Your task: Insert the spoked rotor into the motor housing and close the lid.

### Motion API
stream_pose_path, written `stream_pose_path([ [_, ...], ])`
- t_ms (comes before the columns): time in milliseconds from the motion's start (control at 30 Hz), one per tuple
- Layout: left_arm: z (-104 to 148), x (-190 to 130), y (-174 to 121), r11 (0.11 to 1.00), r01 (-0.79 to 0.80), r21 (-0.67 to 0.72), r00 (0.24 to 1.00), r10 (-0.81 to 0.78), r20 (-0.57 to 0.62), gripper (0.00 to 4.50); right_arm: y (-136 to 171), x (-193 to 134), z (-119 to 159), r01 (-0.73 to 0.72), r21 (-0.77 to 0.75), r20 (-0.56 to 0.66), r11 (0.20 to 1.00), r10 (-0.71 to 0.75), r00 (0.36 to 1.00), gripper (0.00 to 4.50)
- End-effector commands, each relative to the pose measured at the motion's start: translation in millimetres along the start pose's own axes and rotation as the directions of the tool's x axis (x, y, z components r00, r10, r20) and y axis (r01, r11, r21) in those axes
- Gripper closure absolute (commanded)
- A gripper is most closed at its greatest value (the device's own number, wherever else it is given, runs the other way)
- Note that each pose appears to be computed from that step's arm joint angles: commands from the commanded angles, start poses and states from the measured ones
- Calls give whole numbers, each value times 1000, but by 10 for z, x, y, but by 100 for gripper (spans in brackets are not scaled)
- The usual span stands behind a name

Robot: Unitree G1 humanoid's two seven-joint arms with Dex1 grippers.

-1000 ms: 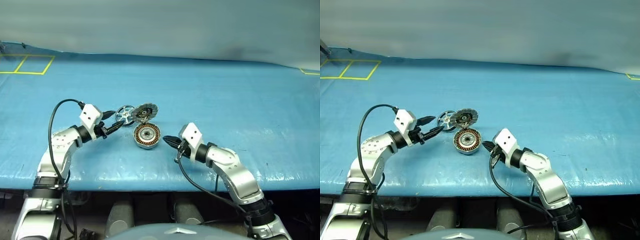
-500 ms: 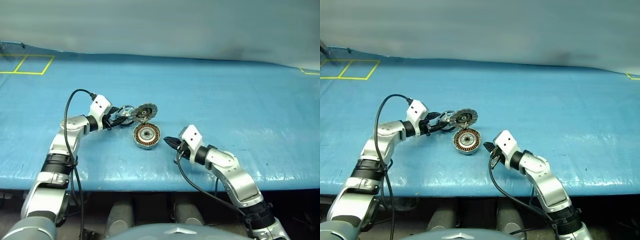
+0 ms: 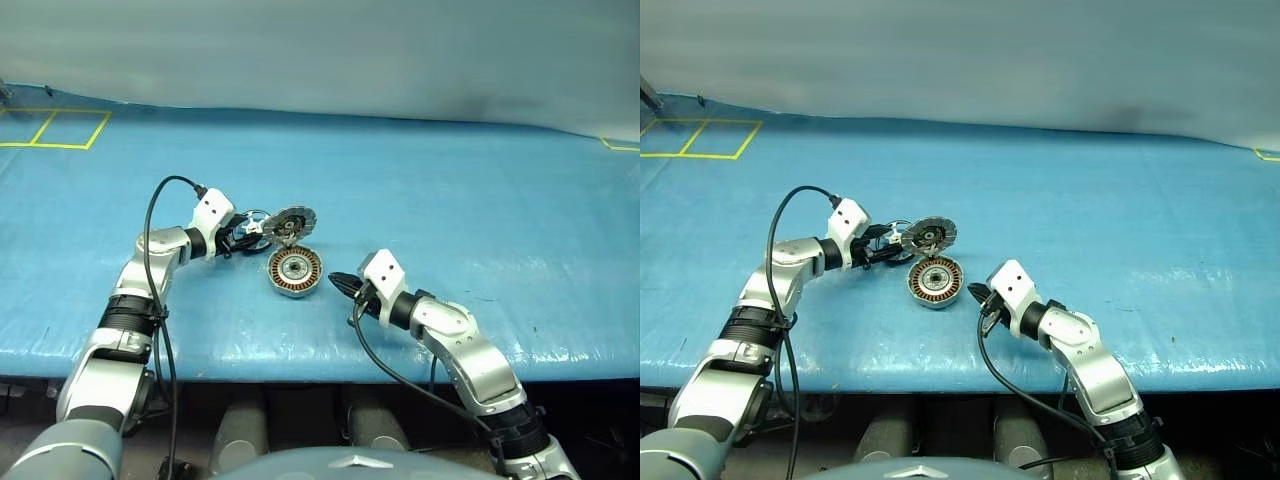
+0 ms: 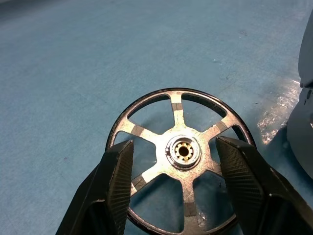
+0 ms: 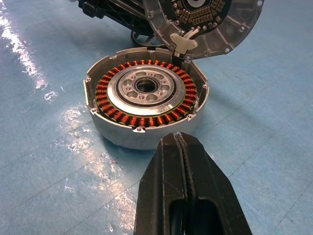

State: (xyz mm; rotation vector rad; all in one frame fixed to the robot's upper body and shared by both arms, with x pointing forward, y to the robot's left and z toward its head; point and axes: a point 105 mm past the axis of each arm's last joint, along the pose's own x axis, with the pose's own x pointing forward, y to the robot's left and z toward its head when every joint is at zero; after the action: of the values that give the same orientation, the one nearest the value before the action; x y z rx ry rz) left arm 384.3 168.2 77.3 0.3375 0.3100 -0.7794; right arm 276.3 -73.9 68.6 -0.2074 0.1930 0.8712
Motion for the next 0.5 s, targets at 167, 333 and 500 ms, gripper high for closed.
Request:
stream_pose_path([
  [167,-163,-5,-11,999,17,37,995,-13,-101,276,-14,-17,130,19,-24,51,1000,-18,999,450],
  [333,-204,-28,-18,999,23,45,993,-18,-117,276,-14,-18,127,23,-26,49,999,-22,999,450],
  [500,-179,-77,-7,999,22,41,996,-18,-86,290,-11,-18,114,21,-26,44,999,-20,999,450],
])
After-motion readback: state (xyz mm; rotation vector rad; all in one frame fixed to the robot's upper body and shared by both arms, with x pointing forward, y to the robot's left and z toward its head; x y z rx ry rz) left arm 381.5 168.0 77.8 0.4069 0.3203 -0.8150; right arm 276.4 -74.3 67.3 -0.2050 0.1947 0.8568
